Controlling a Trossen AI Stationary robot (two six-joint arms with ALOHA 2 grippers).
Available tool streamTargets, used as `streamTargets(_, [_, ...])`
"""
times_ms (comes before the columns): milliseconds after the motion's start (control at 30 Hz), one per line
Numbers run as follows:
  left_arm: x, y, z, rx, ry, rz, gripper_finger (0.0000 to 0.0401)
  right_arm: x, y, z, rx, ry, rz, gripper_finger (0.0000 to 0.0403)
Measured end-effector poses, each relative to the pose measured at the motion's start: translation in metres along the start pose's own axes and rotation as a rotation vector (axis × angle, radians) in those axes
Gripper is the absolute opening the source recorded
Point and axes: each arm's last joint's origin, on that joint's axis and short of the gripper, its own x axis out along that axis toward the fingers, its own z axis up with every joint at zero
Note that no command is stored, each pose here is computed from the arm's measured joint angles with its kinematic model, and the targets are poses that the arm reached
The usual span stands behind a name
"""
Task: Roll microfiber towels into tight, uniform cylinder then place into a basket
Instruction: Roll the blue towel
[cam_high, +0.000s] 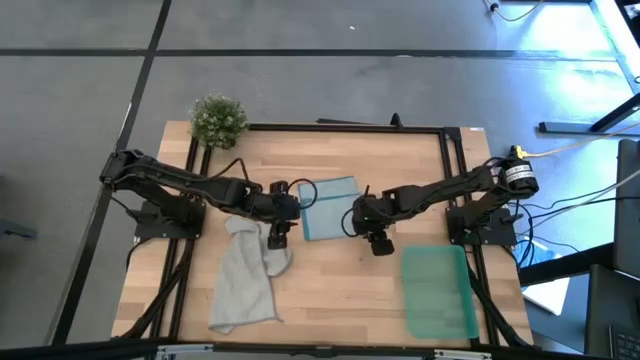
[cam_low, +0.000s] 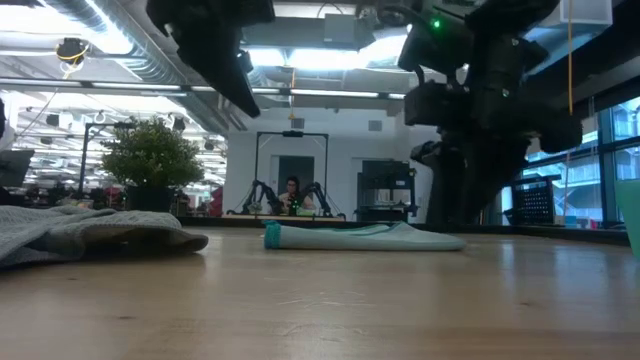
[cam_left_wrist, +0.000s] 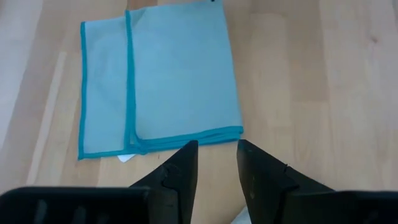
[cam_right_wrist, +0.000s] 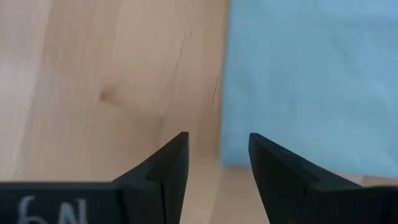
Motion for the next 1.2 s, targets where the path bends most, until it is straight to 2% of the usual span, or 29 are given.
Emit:
streamTargets(133, [-0.001, -0.007, 0.001, 0.014, -0.018, -0.015, 0.0108, 0.004, -0.001, -0.004, -0.021, -0.006, -0.053, 0.0168])
streamTargets(367, [-0.003, -0.015, 0.004, 0.025, -0.061, -0.038, 0.0108, 0.012, -0.001, -0.010, -0.075, -0.040, -0.060, 0.0168])
streamTargets(533, [-0.003, -0.015, 0.007, -0.057, -0.090, -0.039, 0.0108, 0.019, 0.000, -0.024, -0.074, -0.002, -0.054, 0.0168])
streamTargets(833, [-0.004, -0.015, 0.008, -0.089, -0.103, -0.042, 0.0108, 0.026, 0.001, -0.033, -0.073, -0.024, -0.094, 0.0164])
streamTargets(1000, [-0.004, -0.015, 0.008, -0.091, -0.103, -0.042, 0.0108, 0.026, 0.000, -0.032, -0.073, -0.028, -0.115, 0.0121])
streamTargets(1200, [-0.004, -0.015, 0.008, -0.114, -0.102, -0.043, 0.0108, 0.027, -0.002, -0.031, -0.054, -0.043, -0.161, 0.0023])
